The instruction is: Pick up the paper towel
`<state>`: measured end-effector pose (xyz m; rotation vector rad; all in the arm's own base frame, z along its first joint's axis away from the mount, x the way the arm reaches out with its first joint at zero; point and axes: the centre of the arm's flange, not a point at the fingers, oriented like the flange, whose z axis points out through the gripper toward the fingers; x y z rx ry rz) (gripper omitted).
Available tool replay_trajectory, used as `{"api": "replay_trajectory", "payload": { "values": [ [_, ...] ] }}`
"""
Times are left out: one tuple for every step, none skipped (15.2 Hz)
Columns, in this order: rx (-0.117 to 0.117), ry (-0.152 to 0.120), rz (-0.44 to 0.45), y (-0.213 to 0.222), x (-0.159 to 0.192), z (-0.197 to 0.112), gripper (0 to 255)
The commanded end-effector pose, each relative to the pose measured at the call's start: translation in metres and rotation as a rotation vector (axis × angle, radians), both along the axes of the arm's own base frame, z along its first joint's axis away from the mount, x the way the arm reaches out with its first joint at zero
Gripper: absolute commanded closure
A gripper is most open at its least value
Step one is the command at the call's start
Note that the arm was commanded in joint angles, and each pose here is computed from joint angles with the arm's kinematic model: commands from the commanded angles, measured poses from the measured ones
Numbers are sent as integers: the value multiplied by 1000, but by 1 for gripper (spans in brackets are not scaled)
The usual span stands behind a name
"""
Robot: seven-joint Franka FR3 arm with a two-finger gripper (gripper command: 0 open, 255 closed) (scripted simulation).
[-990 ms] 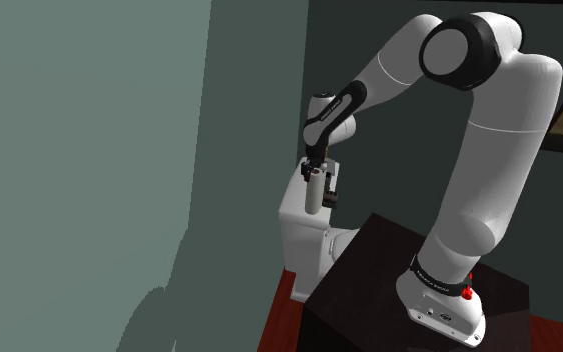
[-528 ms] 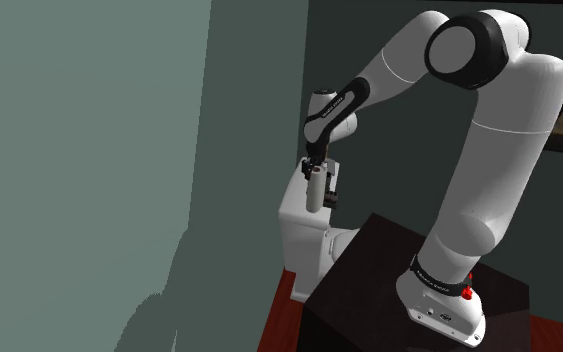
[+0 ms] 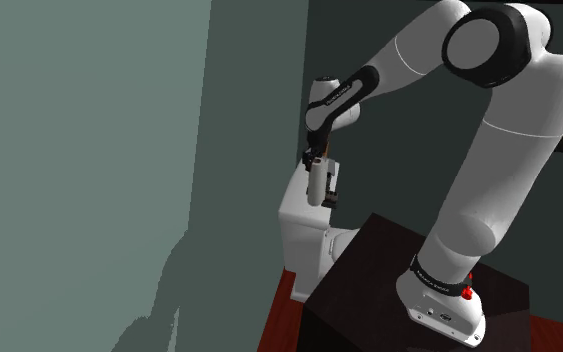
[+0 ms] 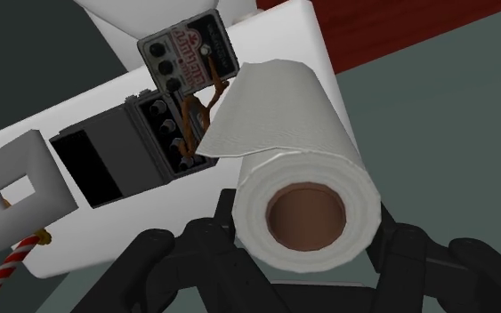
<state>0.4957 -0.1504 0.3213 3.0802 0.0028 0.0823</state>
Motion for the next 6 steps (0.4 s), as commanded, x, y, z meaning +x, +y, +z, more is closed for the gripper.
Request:
{"api": "replay_trajectory", "payload": {
  "values": [
    [0, 0, 0, -1, 0, 11, 255],
    [0, 0, 0, -1, 0, 16, 255],
    [0, 0, 0, -1, 0, 21, 255],
    [0, 0, 0, -1, 0, 27, 255],
    [0, 0, 0, -1, 0, 28, 255],
    [0, 0, 0, -1, 0, 28, 255]
  ]
}}
